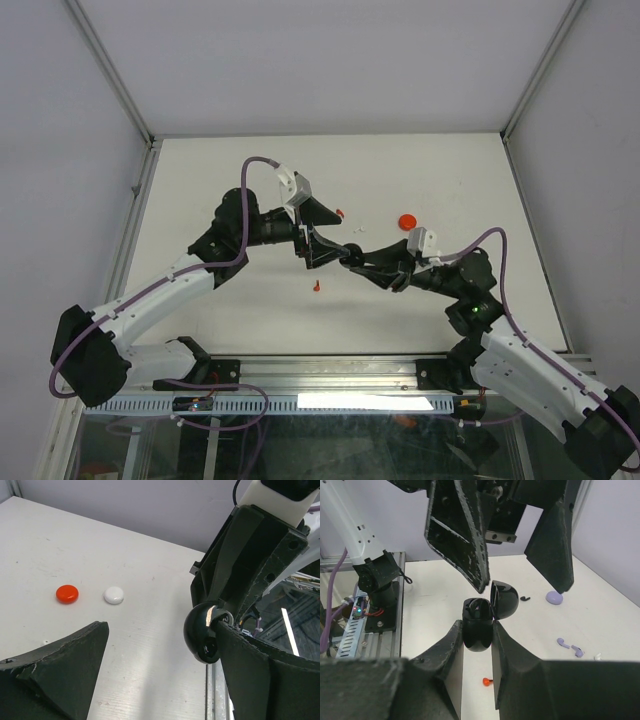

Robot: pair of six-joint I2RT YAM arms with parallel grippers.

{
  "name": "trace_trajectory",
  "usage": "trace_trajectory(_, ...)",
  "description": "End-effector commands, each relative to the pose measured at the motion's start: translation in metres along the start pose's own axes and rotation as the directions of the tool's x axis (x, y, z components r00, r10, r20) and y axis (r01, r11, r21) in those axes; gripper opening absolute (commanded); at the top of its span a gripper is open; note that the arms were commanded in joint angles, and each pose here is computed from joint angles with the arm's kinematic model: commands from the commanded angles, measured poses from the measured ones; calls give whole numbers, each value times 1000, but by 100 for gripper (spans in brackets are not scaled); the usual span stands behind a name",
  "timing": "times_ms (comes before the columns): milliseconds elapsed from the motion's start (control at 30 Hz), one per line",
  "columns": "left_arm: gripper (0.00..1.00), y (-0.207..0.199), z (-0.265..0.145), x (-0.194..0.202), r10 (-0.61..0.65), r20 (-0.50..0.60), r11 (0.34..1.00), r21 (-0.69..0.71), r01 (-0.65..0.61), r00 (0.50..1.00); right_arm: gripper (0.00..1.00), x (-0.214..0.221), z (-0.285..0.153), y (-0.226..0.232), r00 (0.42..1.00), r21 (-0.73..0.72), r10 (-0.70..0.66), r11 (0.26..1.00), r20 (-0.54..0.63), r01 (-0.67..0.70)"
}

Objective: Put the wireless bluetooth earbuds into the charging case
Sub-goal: Open the charging case.

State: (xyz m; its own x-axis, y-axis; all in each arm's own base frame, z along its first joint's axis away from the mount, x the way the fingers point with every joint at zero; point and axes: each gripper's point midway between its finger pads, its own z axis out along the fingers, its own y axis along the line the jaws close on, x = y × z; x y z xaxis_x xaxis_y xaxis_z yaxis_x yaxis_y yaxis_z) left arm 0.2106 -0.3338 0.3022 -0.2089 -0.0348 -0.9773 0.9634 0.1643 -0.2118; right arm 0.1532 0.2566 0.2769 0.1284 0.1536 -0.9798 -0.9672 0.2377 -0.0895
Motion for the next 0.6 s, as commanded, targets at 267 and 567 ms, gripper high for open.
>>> trace_trajectory(267, 98, 20, -30, -30, 45, 59, 972, -231, -30, 997, 0, 5, -11, -51, 999, 298, -32, 954, -2, 31)
trace_trajectory(567, 99, 116, -85, 9, -77, -59, 708, -706, 13, 995, 0, 13, -22, -67, 999, 401, -43, 915, -21, 48)
